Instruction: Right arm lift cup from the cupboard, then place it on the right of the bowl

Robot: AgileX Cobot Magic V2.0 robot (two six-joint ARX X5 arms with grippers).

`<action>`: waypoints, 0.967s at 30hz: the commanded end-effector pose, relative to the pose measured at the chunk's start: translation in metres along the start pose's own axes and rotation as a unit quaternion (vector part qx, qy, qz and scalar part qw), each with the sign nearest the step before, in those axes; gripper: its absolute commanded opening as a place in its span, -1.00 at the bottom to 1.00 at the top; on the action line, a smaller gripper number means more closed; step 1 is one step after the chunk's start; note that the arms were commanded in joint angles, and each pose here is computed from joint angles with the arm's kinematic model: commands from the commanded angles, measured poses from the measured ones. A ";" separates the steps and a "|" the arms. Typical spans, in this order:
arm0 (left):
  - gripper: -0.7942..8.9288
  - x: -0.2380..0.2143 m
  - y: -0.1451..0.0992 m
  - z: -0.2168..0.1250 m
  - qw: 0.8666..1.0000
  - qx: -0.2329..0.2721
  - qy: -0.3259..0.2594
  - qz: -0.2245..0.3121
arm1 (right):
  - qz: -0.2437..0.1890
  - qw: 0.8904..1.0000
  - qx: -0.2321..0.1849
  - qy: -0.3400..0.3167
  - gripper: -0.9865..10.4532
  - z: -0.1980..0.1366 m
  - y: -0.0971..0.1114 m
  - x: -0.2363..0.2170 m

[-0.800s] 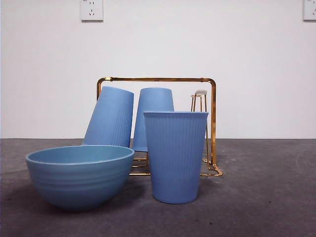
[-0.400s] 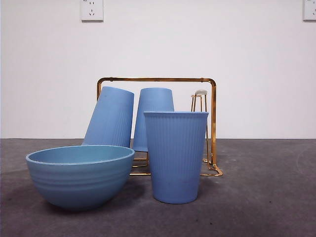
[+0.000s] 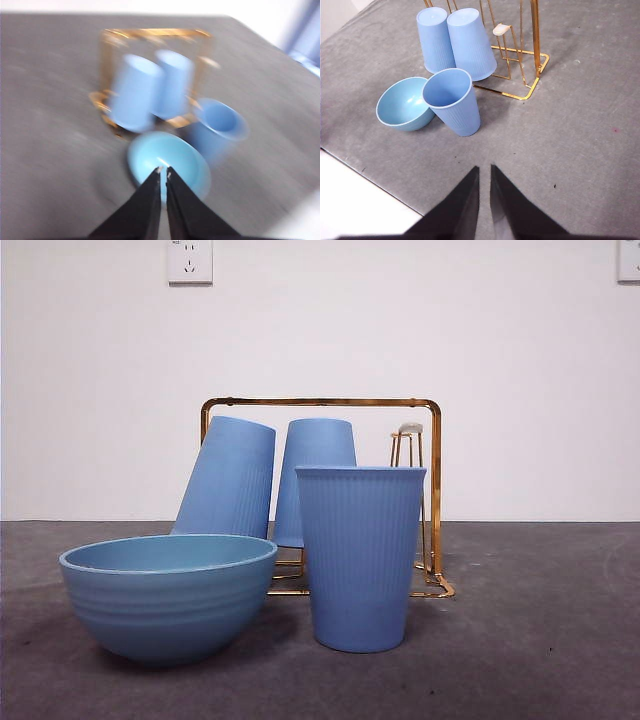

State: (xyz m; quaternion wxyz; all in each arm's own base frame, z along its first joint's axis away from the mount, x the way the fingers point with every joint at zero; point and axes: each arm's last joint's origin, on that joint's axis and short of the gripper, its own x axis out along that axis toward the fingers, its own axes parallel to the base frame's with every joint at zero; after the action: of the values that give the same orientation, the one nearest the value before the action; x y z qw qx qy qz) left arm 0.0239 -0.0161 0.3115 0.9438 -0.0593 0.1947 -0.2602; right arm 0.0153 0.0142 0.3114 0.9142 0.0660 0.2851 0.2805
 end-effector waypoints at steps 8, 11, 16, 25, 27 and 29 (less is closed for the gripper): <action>-0.80 0.085 0.047 -0.065 0.977 0.070 -0.114 0.166 | 0.003 1.000 -0.009 -0.009 -0.77 0.002 0.001 -0.002; -0.80 0.099 0.064 -0.092 0.972 0.014 -0.121 0.203 | 0.003 1.000 -0.009 -0.009 -0.77 0.002 0.001 -0.002; -0.80 0.107 0.078 -0.119 0.964 -0.004 -0.106 0.245 | 0.003 1.000 -0.009 -0.009 -0.77 0.002 0.001 -0.002; -0.80 0.104 0.080 -0.120 0.958 0.027 -0.111 0.263 | 0.003 1.000 -0.009 -0.009 -0.77 0.002 0.001 -0.002; -0.80 0.104 0.080 -0.120 0.958 0.027 -0.112 0.263 | 0.003 1.000 -0.009 -0.009 -0.77 0.002 0.001 -0.002; -0.80 0.104 0.080 -0.120 0.958 0.027 -0.112 0.263 | 0.003 1.000 -0.009 -0.009 -0.77 0.002 0.001 -0.002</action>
State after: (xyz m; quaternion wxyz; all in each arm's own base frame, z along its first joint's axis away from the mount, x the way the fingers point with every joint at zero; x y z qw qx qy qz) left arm 0.0948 -0.0021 0.1566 0.9969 -0.0171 0.0773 -0.0006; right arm 0.0152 0.0141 0.3114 0.9141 0.0661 0.2849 0.2809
